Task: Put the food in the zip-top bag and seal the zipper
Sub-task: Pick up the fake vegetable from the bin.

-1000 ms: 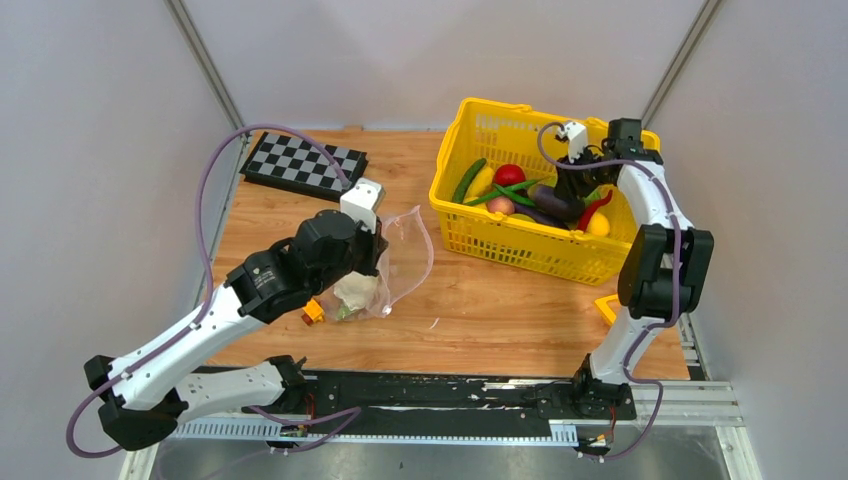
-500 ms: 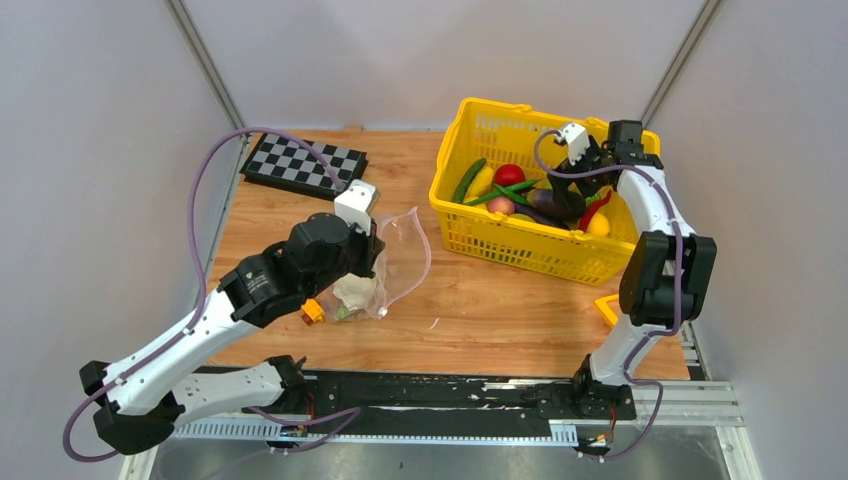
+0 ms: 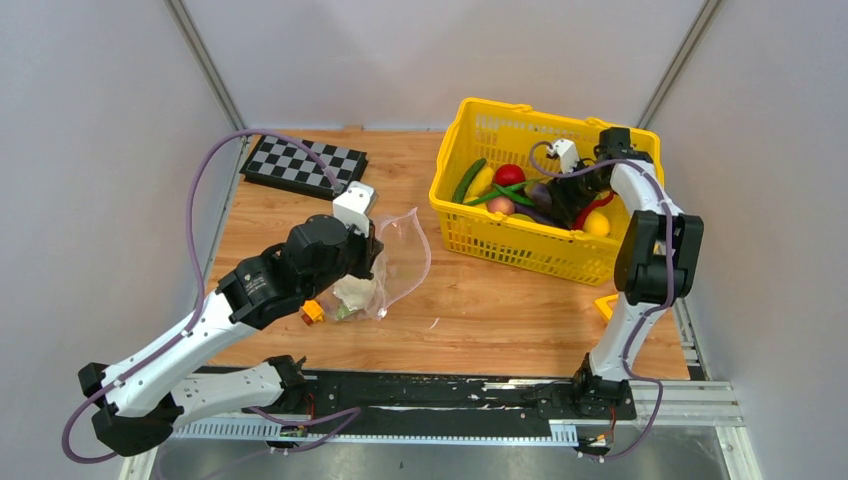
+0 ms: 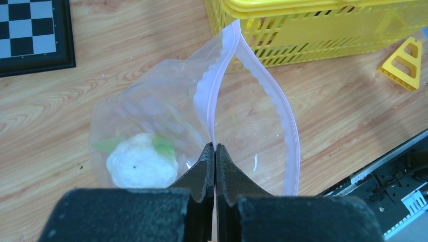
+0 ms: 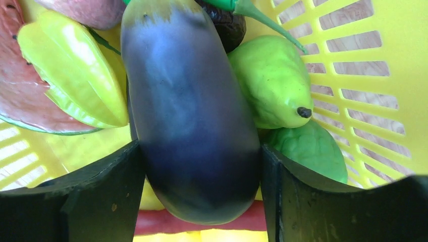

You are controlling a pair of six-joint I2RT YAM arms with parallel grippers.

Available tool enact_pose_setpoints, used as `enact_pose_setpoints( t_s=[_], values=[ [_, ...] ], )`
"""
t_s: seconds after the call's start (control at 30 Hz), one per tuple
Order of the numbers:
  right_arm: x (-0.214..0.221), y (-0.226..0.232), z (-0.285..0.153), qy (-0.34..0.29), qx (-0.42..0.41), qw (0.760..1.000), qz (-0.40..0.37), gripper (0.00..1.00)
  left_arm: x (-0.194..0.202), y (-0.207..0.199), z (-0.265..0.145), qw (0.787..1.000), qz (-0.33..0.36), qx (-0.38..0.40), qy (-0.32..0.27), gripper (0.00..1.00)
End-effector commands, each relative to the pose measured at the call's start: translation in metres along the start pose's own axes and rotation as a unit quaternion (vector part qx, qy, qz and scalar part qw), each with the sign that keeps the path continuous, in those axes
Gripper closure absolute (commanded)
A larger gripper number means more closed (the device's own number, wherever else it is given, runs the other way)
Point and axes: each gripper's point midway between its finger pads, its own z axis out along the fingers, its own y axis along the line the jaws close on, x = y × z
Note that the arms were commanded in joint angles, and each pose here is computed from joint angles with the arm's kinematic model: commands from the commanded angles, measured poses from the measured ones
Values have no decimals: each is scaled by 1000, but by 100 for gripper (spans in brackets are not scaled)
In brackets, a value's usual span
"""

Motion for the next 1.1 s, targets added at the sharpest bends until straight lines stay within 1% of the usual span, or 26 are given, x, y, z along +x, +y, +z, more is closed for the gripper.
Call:
enact_pose_setpoints(
  t_s=[0.0, 0.1, 0.13, 0.23, 0.3, 0.47, 0.6, 0.77, 0.87, 0.97, 1.07],
  values=[
    [-43, -4, -29, -78, 34, 996, -9, 40, -7, -2, -2, 1000, -12, 6, -13, 100],
    [-57, 4, -42, -115, 44, 992, -17, 53, -7, -3, -2, 1000, -13, 8, -14, 100],
    [-61, 7, -48, -124, 47, 991, -19, 56, -7, -3, -2, 1000, -13, 8, -14, 100],
    [-71, 17, -65, -147, 52, 988, -17, 58, -7, -4, -1, 1000, -12, 9, -12, 100],
    [-85, 21, -79, -175, 63, 982, -14, 61, -8, -5, 1, 1000, -14, 11, -14, 100],
    [-119, 45, -112, -254, 47, 966, 16, 68, -10, -12, 6, 1000, -13, 20, -11, 100],
    [-149, 68, -137, -327, 41, 943, 34, 68, -11, -17, 9, 999, -14, 29, -7, 100],
    [-186, 117, -164, -391, -19, 919, 36, 68, -14, -19, 10, 999, -17, 33, -10, 100],
    [-210, 166, -177, -422, -83, 903, -9, 67, -16, -20, 10, 999, -24, 34, -17, 100],
    [-231, 210, -192, -451, -116, 882, -66, 67, -17, -18, 11, 999, -28, 27, -20, 100],
    [-240, 261, -200, -474, -179, 854, -117, 66, -19, -17, 10, 999, -31, 24, -23, 100]
  ],
)
